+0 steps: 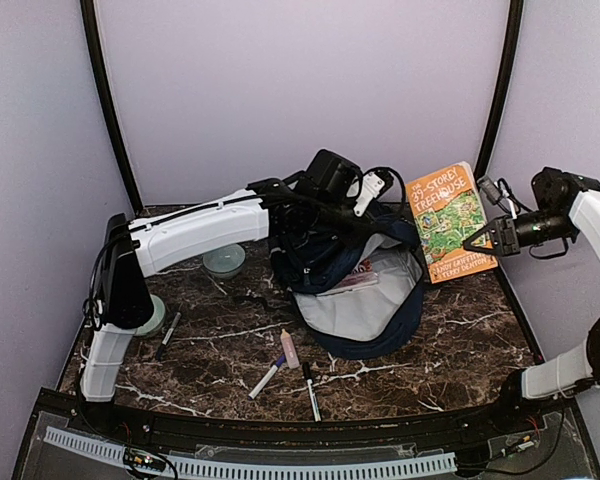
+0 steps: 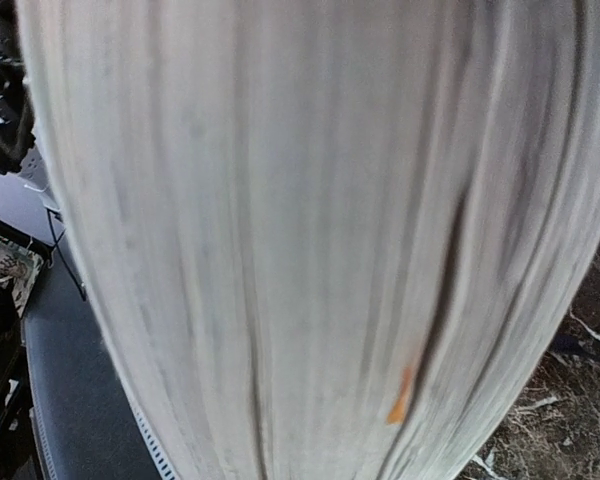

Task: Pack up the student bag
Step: Grab the largest pocket of the student bag, then place the book in the largest pocket of the bag.

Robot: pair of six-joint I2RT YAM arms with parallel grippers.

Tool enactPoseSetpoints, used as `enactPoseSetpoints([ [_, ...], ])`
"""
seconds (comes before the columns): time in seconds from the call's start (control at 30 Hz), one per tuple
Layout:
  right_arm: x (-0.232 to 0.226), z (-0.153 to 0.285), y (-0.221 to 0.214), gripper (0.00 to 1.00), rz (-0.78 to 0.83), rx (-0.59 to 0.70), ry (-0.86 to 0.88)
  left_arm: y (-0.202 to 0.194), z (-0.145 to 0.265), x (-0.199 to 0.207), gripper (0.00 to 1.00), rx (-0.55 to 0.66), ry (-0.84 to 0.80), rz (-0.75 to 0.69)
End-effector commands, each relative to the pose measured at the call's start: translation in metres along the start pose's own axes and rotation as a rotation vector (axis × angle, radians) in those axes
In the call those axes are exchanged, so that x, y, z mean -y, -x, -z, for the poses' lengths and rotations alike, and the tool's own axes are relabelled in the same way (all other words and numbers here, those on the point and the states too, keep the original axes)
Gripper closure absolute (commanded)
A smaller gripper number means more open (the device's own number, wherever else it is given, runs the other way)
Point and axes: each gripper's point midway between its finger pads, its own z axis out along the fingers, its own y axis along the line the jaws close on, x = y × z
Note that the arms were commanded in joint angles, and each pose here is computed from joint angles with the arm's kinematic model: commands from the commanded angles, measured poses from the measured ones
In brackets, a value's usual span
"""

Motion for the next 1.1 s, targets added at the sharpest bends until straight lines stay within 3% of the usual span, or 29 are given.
enactPoseSetpoints([
  [0.0, -0.031, 0.001, 0.004, 1.0, 0.049, 0.066, 0.141, 0.066, 0.046, -0.058, 1.0, 0.2, 0.099, 0.069],
  [0.37, -0.039, -0.041, -0.021, 1.0, 0.102, -0.045, 0.204, 0.065, 0.04, -0.094, 1.0, 0.253, 0.08, 0.189],
  [0.8, -0.042, -0.121, -0.074, 1.0, -0.002, -0.292, 0.374, 0.044, 0.026, -0.118, 1.0, 0.241, 0.1, 0.275],
  [1.07, -0.03, -0.155, -0.079, 1.0, -0.253, -0.343, 0.522, 0.05, 0.03, -0.116, 1.0, 0.258, 0.071, 0.317],
])
